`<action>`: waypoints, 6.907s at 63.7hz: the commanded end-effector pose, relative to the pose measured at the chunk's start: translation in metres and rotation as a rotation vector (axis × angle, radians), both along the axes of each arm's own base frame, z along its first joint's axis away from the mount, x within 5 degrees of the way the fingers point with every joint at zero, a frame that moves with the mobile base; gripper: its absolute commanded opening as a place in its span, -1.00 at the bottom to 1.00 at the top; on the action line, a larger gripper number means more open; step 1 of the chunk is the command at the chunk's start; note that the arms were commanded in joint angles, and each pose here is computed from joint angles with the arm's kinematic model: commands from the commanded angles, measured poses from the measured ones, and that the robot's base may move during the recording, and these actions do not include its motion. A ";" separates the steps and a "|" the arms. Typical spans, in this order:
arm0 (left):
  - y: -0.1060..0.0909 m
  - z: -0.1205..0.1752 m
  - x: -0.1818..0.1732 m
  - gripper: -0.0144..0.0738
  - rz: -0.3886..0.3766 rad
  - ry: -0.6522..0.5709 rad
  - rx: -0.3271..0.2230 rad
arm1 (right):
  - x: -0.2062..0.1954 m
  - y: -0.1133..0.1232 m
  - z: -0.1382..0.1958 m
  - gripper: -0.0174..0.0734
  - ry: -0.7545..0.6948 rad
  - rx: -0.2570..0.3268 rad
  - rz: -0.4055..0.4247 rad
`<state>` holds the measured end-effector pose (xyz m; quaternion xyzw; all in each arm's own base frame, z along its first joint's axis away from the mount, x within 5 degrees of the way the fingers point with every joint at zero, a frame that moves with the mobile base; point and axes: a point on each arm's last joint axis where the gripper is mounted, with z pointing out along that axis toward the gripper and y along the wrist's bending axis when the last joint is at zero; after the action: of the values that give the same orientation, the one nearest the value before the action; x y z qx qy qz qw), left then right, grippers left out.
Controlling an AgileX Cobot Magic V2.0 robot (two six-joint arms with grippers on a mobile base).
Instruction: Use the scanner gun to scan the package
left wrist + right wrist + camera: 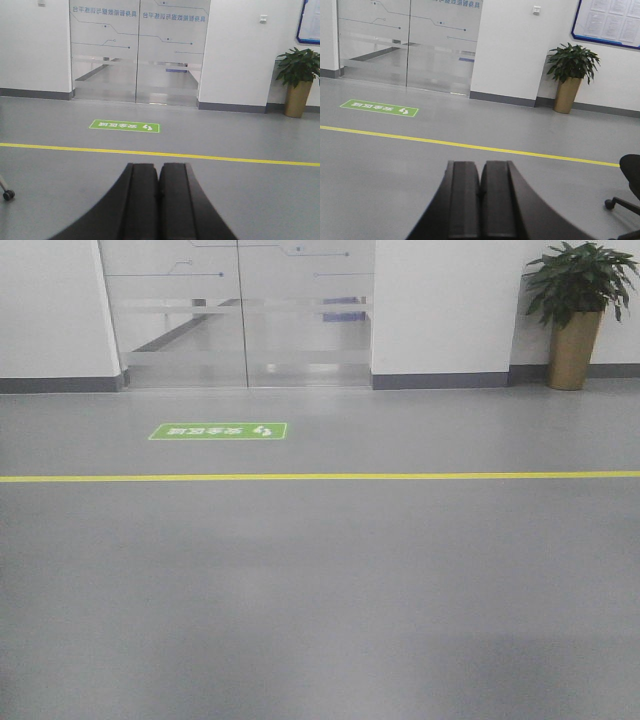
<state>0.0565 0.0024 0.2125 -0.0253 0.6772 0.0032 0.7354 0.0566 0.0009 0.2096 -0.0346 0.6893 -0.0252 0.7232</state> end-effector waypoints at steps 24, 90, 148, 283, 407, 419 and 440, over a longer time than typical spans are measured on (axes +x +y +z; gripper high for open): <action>0.000 0.002 -0.001 -0.93 0.004 -0.024 -0.001 | 0.000 0.000 0.002 -0.98 -0.025 -0.005 -0.003; 0.000 0.002 -0.001 -0.93 0.004 -0.024 -0.001 | 0.000 0.000 0.002 -0.98 -0.025 -0.005 -0.003; 0.000 0.002 -0.001 -0.93 0.004 -0.024 -0.001 | 0.000 0.000 0.002 -0.98 -0.025 -0.005 -0.003; 0.000 0.002 -0.001 -0.93 0.004 -0.024 -0.001 | 0.000 0.000 0.002 -0.98 -0.025 -0.005 -0.003; -0.043 0.162 0.256 -0.28 -0.020 0.956 -0.122 | 0.000 0.000 0.002 -0.98 -0.025 -0.005 -0.003; -0.044 0.160 0.256 0.56 -0.016 0.974 -0.160 | 0.000 0.000 0.002 -0.98 -0.025 -0.005 -0.003; -0.046 0.127 0.275 0.69 0.023 1.104 -0.155 | 0.000 0.000 0.002 -0.98 -0.025 -0.005 -0.003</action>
<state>0.3279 -0.0426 0.3472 -0.0796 0.9544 -0.0313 0.2860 0.0566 0.0009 0.2096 -0.0346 0.6893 -0.0252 0.7232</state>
